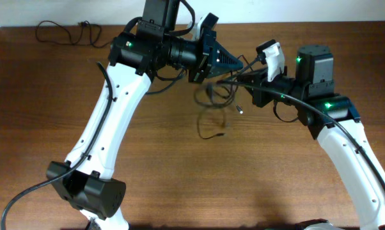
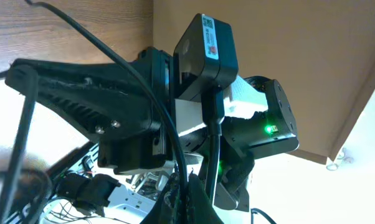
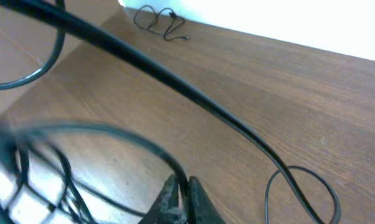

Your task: Untangle cables

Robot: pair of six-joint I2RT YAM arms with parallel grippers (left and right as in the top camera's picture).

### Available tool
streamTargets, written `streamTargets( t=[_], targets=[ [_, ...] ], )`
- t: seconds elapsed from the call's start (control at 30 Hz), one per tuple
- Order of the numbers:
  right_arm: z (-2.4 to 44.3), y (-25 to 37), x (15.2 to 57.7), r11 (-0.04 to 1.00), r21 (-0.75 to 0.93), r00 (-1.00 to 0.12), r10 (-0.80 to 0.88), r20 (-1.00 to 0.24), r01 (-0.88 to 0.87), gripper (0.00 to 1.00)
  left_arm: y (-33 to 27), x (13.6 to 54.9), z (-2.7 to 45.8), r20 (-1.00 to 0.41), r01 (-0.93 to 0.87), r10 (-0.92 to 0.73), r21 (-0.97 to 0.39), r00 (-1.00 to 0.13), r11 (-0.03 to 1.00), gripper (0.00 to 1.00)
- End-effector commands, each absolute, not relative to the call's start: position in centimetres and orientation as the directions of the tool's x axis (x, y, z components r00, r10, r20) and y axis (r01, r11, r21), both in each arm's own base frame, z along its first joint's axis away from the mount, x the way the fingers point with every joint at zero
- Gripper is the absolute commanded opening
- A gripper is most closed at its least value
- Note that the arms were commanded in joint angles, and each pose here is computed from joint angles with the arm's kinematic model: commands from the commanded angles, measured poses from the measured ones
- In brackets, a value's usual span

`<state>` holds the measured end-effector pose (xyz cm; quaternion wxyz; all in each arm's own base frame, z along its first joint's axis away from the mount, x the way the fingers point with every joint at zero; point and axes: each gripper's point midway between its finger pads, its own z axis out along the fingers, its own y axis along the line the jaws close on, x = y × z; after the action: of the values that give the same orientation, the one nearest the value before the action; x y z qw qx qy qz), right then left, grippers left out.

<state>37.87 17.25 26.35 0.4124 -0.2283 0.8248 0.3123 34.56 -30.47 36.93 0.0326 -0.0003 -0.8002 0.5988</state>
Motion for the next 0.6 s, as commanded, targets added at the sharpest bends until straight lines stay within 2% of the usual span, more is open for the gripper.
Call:
streamTargets(
  t=[0.0,0.1,0.17,0.27,0.33,0.4,0.5,0.53,0.57],
  targets=[
    [26.6,17.9,37.4,0.679,0.387,-0.591,-0.088,-0.802,-0.624,0.04,-30.5,35.2,36.5,0.036,-0.033,0.005,-0.951,-0.999,0.308,0.0],
    [26.4,17.4,36.7,0.696,0.423,-0.636,-0.064,-0.769,-0.581,0.04,-29.5,37.7,34.6,-0.013,-0.045,-0.136,-0.909,-0.991,0.415,0.0],
    [25.8,15.4,36.8,0.792,0.43,-0.695,0.01,-0.719,-0.433,0.04,-28.4,39.0,33.1,-0.034,-0.084,-0.226,-0.867,-0.973,0.492,0.0],
    [26.0,14.2,35.4,0.831,0.41,-0.712,0.023,-0.702,-0.376,0.04,-26.3,40.3,30.6,-0.063,-0.166,-0.341,-0.782,-0.938,0.6,0.0],
    [26.6,14.0,34.5,0.831,0.415,-0.715,0.031,-0.699,-0.37,0.04,-25.6,40.7,30.1,-0.081,-0.185,-0.371,-0.757,-0.925,0.627,0.0],
    [26.5,12.8,34.1,0.863,0.426,-0.737,0.099,-0.669,-0.272,0.04,-24.4,41.6,29.5,-0.131,-0.207,-0.421,-0.718,-0.898,0.664,0.0],
    [25.8,9.6,33.6,0.917,0.398,-0.744,0.238,-0.625,-0.04,0.04,-18.7,43.6,27.1,-0.308,-0.35,-0.55,-0.516,-0.776,0.782,0.0],
    [25.5,8.0,33.5,0.924,0.376,-0.729,0.306,-0.612,0.072,0.04,-16.2,43.9,26.5,-0.381,-0.413,-0.571,-0.422,-0.727,0.807,0.0],
    [24.6,4.8,32.9,0.906,0.32,-0.682,0.42,-0.598,0.278,0.04,-13.6,44.0,25.9,-0.454,-0.479,-0.575,-0.318,-0.68,0.818,0.0]
  ],
)
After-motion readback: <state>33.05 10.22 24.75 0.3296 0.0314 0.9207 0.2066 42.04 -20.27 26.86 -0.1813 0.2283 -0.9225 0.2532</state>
